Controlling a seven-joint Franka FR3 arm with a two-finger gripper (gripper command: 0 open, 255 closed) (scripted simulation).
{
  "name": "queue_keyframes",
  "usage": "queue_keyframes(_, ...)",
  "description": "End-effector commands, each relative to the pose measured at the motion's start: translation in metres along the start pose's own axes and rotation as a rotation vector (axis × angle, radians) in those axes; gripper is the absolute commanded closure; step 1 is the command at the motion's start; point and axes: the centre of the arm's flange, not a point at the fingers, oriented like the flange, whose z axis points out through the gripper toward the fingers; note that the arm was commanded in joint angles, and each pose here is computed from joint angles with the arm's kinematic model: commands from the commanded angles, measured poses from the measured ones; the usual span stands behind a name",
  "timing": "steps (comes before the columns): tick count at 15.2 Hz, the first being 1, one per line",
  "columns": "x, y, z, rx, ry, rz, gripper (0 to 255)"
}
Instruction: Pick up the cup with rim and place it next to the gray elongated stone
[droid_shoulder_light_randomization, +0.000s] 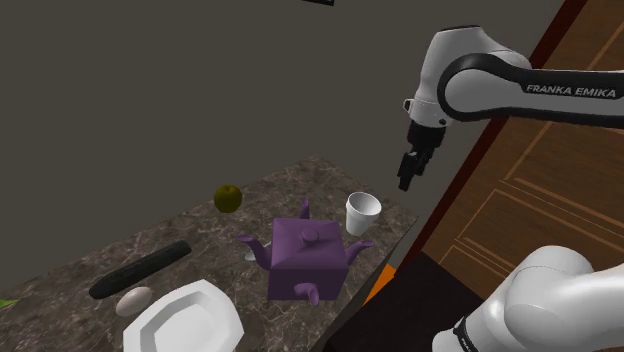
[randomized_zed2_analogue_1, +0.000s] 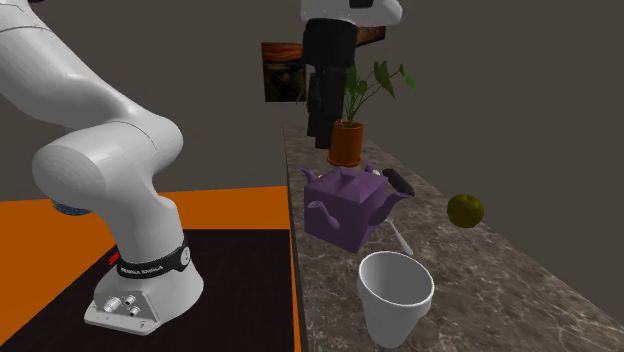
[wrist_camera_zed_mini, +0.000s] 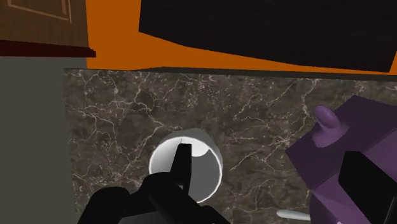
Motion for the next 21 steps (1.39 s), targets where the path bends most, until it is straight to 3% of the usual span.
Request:
queue_keyframes(1, 0.019, 0.002, 0.021, -0.002, -0.001, -0.008, 0)
queue_keyframes(17, 0.154, 0.012, 0.186, -0.015, -0.024, -0.068, 0)
queue_keyframes(21, 0.154, 0.013, 0.207, -0.015, -0.024, -0.068, 0)
